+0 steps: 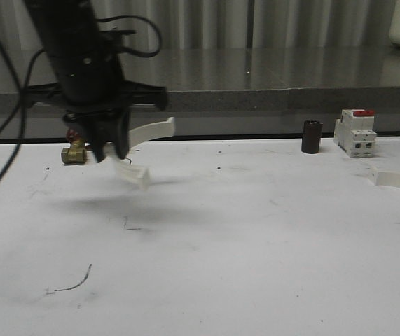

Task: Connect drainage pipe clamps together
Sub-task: 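Lift the half-ring clamp with the left gripper and carry it to table center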

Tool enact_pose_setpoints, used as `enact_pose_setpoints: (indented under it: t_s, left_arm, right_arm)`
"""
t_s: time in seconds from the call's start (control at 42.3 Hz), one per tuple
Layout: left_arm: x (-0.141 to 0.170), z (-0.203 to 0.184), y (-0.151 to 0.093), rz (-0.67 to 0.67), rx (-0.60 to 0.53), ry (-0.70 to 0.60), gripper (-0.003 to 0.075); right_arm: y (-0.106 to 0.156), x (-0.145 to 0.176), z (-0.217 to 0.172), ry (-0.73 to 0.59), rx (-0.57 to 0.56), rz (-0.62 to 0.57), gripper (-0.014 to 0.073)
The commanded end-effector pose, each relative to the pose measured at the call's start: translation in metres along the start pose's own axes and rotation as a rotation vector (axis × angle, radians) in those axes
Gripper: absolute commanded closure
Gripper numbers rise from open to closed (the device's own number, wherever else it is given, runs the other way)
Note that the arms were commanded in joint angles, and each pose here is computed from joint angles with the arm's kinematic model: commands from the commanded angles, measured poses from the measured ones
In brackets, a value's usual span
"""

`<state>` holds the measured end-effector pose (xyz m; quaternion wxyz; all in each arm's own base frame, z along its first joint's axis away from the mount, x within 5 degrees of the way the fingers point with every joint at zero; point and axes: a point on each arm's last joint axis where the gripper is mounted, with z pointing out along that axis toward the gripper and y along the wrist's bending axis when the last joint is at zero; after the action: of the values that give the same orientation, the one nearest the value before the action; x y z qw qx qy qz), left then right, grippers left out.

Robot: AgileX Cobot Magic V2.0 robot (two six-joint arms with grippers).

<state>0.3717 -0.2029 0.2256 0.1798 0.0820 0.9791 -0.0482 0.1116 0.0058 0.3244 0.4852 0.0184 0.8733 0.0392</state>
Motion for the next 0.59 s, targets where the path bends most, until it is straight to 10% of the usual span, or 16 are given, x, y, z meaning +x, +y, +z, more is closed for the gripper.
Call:
enact_pose_setpoints:
  t_s: [0.0, 0.568]
  left_arm:
    - [-0.012, -0.023, -0.03, -0.043, 0.037, -0.08, 0.0741]
    - [-0.012, 0.023, -0.093, -0.172, -0.004, 0.006, 0.074]
  right_arm:
    - [0.0, -0.014, -0.004, -0.085, 0.007, -0.008, 0.0151]
    - [0.0, -0.014, -0.004, -0.085, 0.007, -0.008, 0.0151]
